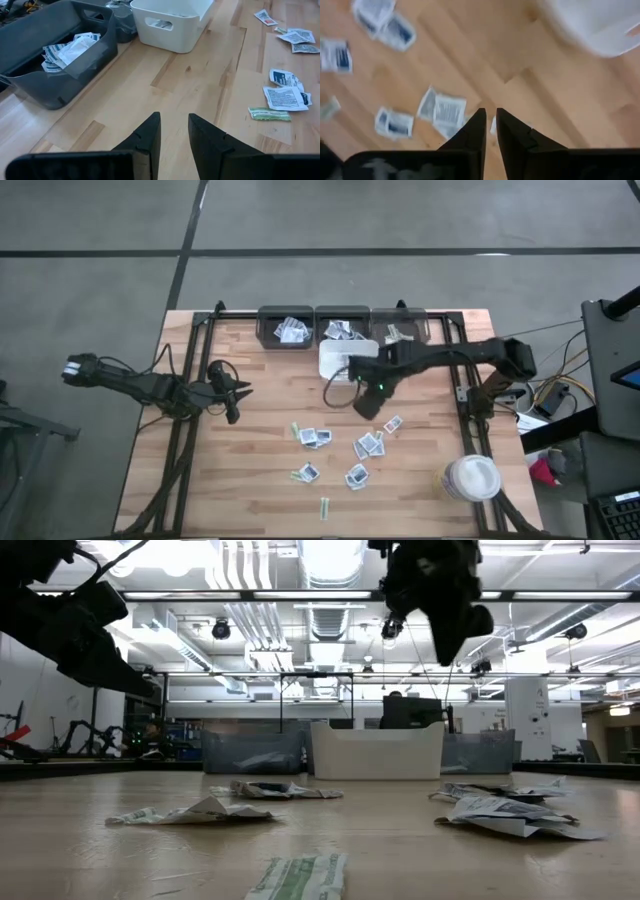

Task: Pick & Place First Aid Supplies
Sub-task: Put the top orange ointment pack into the white bin

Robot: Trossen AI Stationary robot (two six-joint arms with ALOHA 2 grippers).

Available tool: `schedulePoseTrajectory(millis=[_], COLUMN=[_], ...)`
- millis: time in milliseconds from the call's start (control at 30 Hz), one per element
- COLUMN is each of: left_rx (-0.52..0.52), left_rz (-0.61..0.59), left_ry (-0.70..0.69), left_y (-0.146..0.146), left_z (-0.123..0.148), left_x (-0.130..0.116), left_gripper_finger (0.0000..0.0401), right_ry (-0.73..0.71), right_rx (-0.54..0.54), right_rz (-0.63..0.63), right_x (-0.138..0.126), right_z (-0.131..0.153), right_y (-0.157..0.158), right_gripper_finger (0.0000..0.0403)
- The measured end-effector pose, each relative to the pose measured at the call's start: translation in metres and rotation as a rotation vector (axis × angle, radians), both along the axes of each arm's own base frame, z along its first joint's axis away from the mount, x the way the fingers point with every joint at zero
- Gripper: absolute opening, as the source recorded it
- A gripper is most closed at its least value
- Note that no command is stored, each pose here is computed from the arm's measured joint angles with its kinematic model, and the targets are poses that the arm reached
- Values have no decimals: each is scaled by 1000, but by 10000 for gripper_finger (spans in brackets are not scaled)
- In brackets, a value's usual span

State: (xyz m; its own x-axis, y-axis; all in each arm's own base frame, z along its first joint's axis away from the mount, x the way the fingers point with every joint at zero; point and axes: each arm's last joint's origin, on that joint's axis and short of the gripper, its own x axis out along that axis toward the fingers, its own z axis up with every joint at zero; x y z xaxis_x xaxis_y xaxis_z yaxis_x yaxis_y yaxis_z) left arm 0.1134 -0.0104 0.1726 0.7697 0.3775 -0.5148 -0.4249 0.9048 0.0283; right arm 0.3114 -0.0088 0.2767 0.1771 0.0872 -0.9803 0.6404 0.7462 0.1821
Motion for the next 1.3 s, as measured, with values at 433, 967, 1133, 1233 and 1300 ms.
schedulePoseTrajectory(millis=[433,967,1133,1233,1300], left_rx=[-3,-4,-4,-4,-4], left_rz=[2,3,3,3,3], left_ry=[-2,-2,-2,-2,-2], left_y=[0,0,0,0,0], left_z=[0,0,0,0,0], left_x=[0,0,0,0,0], left_gripper_finger=[94,94,94,94,94], right_ry=[244,334,322,287,269], right_rx=[14,21,23,27,31], right_rz=[10,-91,-133,-159,-180], right_x=[-29,-51,-54,-55,-56], right_z=[-59,-104,-115,-124,-129], right_y=[31,30,29,28,28], right_gripper_finger=[73,155,153,155,155])
